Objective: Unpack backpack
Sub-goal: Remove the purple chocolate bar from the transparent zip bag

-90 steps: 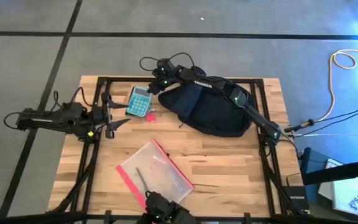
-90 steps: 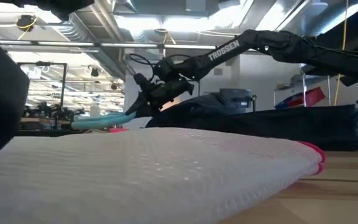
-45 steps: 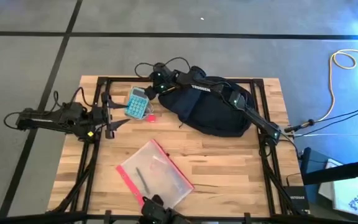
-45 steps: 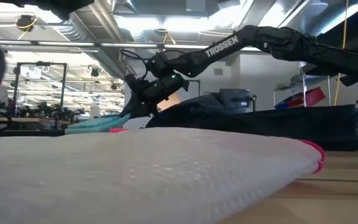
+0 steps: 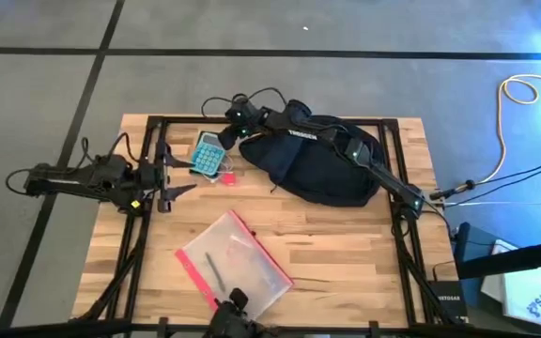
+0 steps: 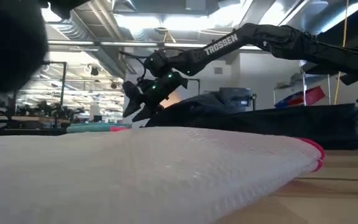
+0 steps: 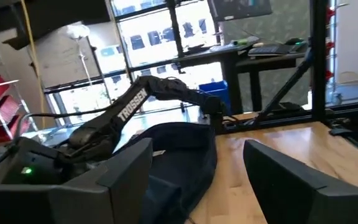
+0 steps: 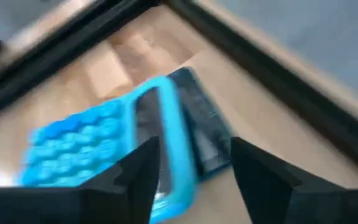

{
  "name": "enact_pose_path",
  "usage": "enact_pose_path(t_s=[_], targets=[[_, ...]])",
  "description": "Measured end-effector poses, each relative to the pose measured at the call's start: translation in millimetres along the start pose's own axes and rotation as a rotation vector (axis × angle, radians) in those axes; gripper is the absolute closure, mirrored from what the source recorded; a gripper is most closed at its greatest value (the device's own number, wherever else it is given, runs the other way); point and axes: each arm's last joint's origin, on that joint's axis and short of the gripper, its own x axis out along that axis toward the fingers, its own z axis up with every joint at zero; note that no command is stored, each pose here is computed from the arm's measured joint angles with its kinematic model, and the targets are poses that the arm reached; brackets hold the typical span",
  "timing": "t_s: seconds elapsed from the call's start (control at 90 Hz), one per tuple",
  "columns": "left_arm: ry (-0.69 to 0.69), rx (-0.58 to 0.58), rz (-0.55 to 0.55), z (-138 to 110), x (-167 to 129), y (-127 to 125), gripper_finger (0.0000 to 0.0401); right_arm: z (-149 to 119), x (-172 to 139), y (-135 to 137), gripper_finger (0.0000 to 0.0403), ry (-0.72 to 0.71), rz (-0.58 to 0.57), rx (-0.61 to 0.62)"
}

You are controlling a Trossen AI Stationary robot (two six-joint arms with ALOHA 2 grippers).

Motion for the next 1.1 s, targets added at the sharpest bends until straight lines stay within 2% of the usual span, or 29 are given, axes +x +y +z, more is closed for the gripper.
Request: enact_pose_path(t_s=[0.1,0.189,0.289,0.333,0.378,0.478,0.6,0.733,0.789,0.889,0.967,1.1], targets=[[-0.005,-0.005,-0.021,0.3,1.4,-1.3,0.0162,2.8,-4.0,25.0,0.0186,-0.046,-0.071,-0.140],[0.020,-0.018,-0.070,-1.1,8.6,-8.5,0.0162,3.2,-17.2,60.2,0.0177,-0.056,-0.152,-0.304],[0.169,-0.001,-0.100,-14.7,25.8,-27.1,0.0162,-3.1,-36.1,96.1,0.0178,-0.006,-0.377,-0.564],[0.233,0.018,-0.105,-21.6,33.6,-38.3,0.0162,-7.0,-45.1,109.6,0.0182,0.027,-0.464,-0.637],[0.268,0.030,-0.096,-25.8,39.6,-50.5,0.0162,-9.8,-55.1,120.9,0.0185,0.062,-0.500,-0.683],[0.271,0.080,-0.092,-28.5,44.8,-84.6,0.0162,-9.0,-79.5,136.4,0.0192,0.116,-0.497,-0.691],[0.207,0.119,-0.024,-15.2,31.9,-118.5,0.0162,-7.3,-110.7,151.0,0.0193,0.175,-0.491,-0.682],[0.177,0.069,-0.044,-12.6,11.2,-143.9,0.0162,-17.2,-135.5,165.5,0.0196,0.252,-0.493,-0.662],[0.180,0.069,-0.012,-16.0,5.0,-153.0,0.0162,-20.8,-150.8,173.6,0.0202,0.261,-0.489,-0.654],[0.181,0.100,0.079,-24.5,-1.9,-166.7,0.0162,-27.8,-178.4,194.3,0.0219,0.178,-0.433,-0.641],[0.175,0.100,0.103,-29.1,-2.5,-175.8,0.0162,-43.6,-190.4,204.7,0.0230,0.119,-0.346,-0.631],[0.165,0.030,0.106,-37.3,0.2,-191.1,0.0162,-81.5,-205.8,202.2,0.0234,0.070,-0.246,-0.568]])
